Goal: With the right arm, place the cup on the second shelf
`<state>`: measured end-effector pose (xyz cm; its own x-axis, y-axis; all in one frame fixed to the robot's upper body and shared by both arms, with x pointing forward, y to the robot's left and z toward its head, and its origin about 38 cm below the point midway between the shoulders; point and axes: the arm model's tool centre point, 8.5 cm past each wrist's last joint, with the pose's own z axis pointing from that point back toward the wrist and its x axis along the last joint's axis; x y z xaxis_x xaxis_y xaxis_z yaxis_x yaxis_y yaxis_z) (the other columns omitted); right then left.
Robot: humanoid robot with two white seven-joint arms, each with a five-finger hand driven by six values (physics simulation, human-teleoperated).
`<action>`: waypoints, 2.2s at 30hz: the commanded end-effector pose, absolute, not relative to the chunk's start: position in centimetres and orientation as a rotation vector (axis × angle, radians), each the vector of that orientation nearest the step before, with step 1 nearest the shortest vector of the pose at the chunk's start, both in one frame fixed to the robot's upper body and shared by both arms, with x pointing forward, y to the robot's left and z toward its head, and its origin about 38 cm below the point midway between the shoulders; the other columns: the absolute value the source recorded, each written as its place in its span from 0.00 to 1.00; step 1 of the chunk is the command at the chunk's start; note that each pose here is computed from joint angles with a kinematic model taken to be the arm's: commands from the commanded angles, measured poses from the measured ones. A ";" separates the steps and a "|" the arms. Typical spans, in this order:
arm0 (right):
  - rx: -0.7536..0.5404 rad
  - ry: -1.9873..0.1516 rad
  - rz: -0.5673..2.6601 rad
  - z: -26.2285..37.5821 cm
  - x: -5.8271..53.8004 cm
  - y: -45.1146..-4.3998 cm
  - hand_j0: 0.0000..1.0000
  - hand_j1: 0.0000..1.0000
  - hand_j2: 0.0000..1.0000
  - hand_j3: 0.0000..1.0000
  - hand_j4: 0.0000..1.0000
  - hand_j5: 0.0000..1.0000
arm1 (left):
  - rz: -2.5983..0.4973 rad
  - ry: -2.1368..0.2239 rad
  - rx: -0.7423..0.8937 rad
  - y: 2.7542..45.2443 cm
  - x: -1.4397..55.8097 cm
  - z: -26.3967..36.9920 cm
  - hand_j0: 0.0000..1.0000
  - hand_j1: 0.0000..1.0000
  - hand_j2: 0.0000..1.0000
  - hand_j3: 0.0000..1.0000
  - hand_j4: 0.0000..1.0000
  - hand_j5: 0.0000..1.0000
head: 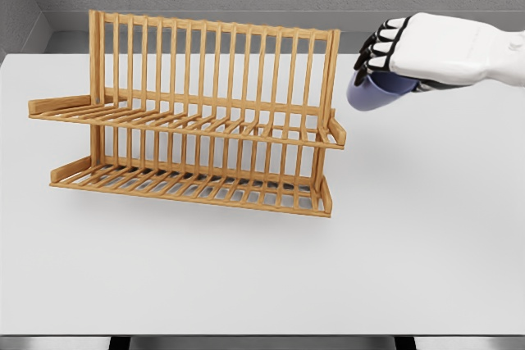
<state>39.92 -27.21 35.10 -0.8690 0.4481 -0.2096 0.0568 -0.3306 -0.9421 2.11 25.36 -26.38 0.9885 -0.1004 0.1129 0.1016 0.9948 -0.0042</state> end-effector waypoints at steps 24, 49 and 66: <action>-0.515 -1.721 2.372 33.8 40.2 -21.9 0.65 0.65 0.65 0.65 0.65 0.65 | -0.101 -0.113 -0.010 25.4 2.1 -26.4 1.00 1.00 1.00 1.00 1.00 1.00; -0.499 -1.702 2.408 33.4 40.3 -21.2 1.00 1.00 1.00 1.00 1.00 1.00 | -0.101 -0.113 -0.010 25.4 2.1 -26.4 1.00 1.00 1.00 1.00 1.00 1.00; -0.556 -1.617 1.628 25.4 43.4 -38.3 1.00 1.00 1.00 1.00 1.00 1.00 | -0.101 -0.113 -0.010 25.4 2.1 -26.4 1.00 1.00 1.00 1.00 1.00 1.00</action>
